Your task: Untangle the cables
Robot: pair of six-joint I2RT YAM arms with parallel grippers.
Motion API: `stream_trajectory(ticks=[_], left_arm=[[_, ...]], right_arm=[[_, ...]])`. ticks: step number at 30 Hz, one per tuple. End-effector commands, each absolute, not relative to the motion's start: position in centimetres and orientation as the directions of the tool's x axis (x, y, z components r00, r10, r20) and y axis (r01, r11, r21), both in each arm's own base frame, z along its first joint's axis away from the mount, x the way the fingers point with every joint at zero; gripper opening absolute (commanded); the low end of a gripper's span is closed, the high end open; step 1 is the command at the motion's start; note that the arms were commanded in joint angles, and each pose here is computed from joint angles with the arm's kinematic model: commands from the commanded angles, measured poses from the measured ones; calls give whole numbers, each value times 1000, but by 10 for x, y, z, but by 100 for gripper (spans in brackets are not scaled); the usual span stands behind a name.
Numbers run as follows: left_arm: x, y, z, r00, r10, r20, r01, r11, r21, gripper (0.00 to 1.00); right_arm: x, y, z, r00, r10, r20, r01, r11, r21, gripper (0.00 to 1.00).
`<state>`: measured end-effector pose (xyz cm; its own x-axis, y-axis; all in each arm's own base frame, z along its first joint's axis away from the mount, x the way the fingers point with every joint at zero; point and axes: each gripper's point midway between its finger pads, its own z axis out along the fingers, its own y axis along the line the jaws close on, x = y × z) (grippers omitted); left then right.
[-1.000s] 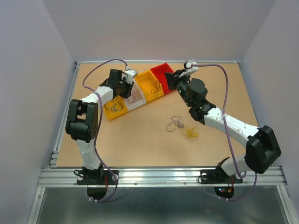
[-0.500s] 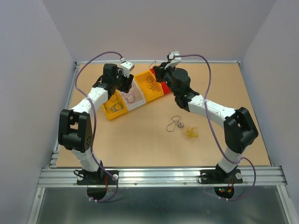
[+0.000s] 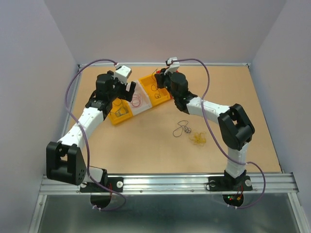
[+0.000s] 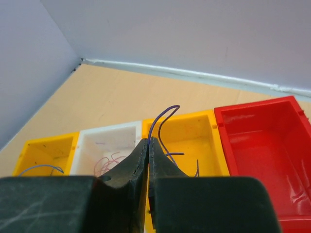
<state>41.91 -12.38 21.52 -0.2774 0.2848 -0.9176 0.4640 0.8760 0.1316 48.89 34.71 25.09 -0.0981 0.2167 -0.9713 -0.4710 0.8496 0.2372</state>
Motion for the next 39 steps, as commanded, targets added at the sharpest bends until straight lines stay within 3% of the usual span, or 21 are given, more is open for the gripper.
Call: stream_trajectory(ticks=[1,4,8,10,13,15,22,26,32,39], left_arm=[[402,-113,276,-101,193,-976,394,908,139,99],[391,-113,283,-83,196,-977,408,901,146,99],[371,-116,287,-78,224,-972,458,873,164,98],[365,-116,281,-83,243,-966,475,862,176,98],[356,-120,267,-88,243,-966,507,846,166,97],[354,-130,253,-81,230,-970,554,820,148,97],[350,-169,214,-146,222,-964,741,670,41,93],[346,-173,210,-102,218,-971,761,645,64,93],[336,-164,211,19,211,-977,722,673,159,94],[334,-160,210,28,219,-975,709,684,174,94]], right_arm=[[497,354,275,-49,281,-959,-486,831,268,29],[494,353,269,-68,263,-962,-487,833,262,68],[474,340,285,-78,256,-964,-491,831,261,80],[462,332,267,-145,206,-968,-478,842,251,86],[438,317,247,-244,121,-962,-465,856,226,90],[417,302,203,-344,48,-938,-440,874,206,90],[350,232,126,-499,36,-866,-255,949,187,91],[320,224,99,-550,23,-835,-246,951,188,99],[299,228,80,-593,5,-805,-215,963,164,100],[290,209,42,-667,-89,-740,-82,996,-45,98]])
